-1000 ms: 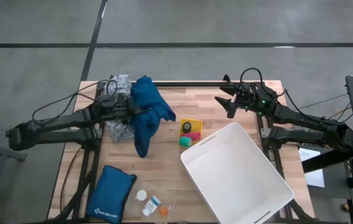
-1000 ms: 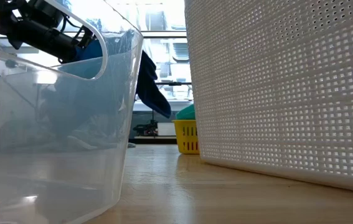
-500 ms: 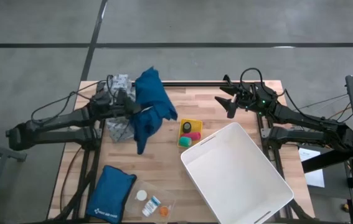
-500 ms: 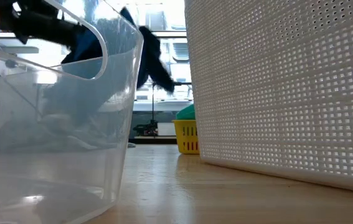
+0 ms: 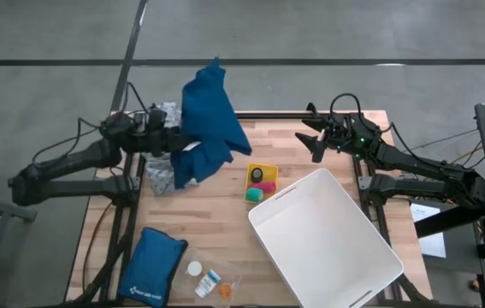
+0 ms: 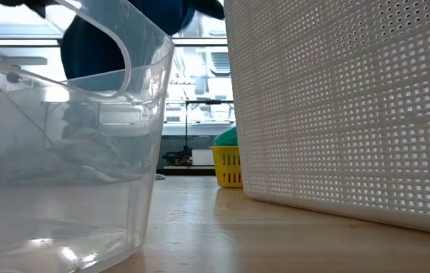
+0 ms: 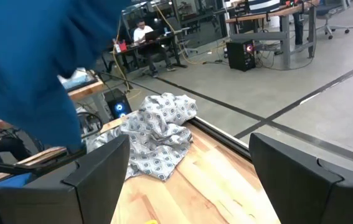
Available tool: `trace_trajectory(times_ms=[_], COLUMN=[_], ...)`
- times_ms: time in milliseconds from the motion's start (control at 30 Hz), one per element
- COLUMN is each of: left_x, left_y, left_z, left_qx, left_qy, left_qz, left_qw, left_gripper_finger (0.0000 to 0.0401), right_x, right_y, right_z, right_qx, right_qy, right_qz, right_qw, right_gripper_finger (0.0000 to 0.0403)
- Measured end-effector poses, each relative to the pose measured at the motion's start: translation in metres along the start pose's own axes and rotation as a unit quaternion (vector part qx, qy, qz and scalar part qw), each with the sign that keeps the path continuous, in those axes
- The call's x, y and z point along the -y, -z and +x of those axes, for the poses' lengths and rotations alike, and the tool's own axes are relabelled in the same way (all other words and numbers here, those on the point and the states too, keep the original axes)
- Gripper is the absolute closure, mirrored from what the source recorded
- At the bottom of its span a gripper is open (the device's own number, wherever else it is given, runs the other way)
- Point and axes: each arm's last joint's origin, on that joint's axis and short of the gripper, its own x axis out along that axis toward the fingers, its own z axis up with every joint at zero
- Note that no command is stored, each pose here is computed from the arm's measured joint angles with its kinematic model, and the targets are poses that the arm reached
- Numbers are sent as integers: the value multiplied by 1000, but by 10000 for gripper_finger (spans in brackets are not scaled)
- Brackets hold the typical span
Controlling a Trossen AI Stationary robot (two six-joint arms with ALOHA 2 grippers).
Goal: Pick & place medical supplies in basket/bin
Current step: Put the blue patient gown into the white bin
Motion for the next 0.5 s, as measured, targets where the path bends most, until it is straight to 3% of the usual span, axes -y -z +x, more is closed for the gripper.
trace_trajectory(times_ms=[267,500], left_x=[43,59], left_y=[-12,0], left_z=[3,29], left_qx=[-3,-58], left_qy=[72,98], left_qz=[79,115], left_qw=[994,987], left_gripper_finger=[313,313], right_x=[0,0], right_y=[0,0], right_z=[0,0], right_qx=[0,0], right_qy=[0,0], right_qz=[0,0], right_qw=[1000,1000], right_gripper_finger=[78,78])
